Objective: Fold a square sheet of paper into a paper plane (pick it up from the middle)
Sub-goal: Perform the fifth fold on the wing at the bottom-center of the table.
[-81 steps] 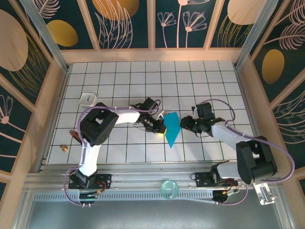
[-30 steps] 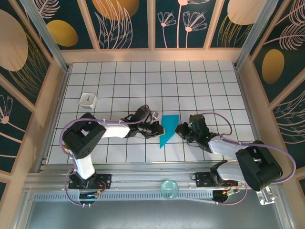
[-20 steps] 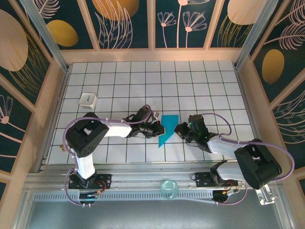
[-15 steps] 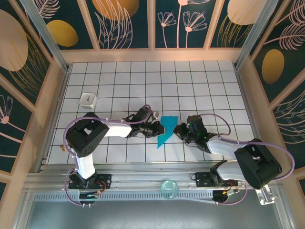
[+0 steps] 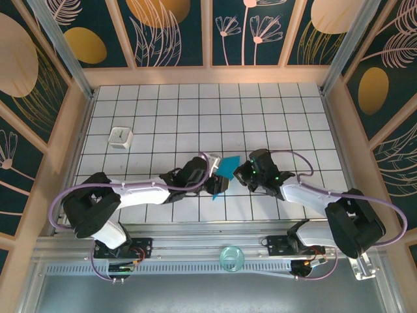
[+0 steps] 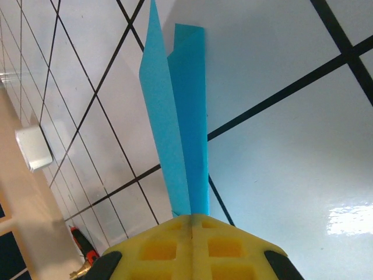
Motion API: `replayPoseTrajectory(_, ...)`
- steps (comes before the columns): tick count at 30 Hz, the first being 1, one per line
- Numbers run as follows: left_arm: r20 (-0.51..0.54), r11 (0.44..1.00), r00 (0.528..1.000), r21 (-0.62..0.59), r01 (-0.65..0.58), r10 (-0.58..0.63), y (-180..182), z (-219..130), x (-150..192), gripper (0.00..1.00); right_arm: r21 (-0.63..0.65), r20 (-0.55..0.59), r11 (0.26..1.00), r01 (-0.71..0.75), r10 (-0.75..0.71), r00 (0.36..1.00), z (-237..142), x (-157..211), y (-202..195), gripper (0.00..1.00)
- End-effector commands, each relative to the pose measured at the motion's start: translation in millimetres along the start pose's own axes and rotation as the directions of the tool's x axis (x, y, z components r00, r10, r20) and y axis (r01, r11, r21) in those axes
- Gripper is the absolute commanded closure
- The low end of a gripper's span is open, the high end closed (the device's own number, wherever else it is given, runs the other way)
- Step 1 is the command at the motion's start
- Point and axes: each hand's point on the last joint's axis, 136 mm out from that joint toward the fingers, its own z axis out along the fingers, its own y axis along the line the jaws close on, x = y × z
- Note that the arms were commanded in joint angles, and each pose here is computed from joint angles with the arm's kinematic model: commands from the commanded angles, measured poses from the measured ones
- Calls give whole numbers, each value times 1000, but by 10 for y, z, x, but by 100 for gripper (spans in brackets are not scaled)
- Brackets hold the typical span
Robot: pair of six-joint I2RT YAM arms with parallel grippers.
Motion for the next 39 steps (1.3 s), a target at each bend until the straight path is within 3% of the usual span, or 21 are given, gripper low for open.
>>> replayPoseTrajectory(1, 78, 976, 978, -118, -183, 193, 108, -55, -40, 46, 34, -4, 998, -59, 59, 998, -30, 9, 29, 100)
replayPoseTrajectory(7, 42, 916, 935, -217, -337, 354, 79, 61, 26, 42, 38, -44, 995, -91, 92, 995, 20, 62, 27, 100)
replayPoseTrajectory(14, -6, 872, 914, -300, -388, 405, 193, 213, 49, 46, 34, -59, 994, -103, 105, 993, 57, 88, 2, 100)
replayPoseTrajectory(39, -3, 892, 925, -265, -366, 379, 150, 377, 90, 77, 40, -67, 994, -103, 105, 992, 113, 131, -45, 100)
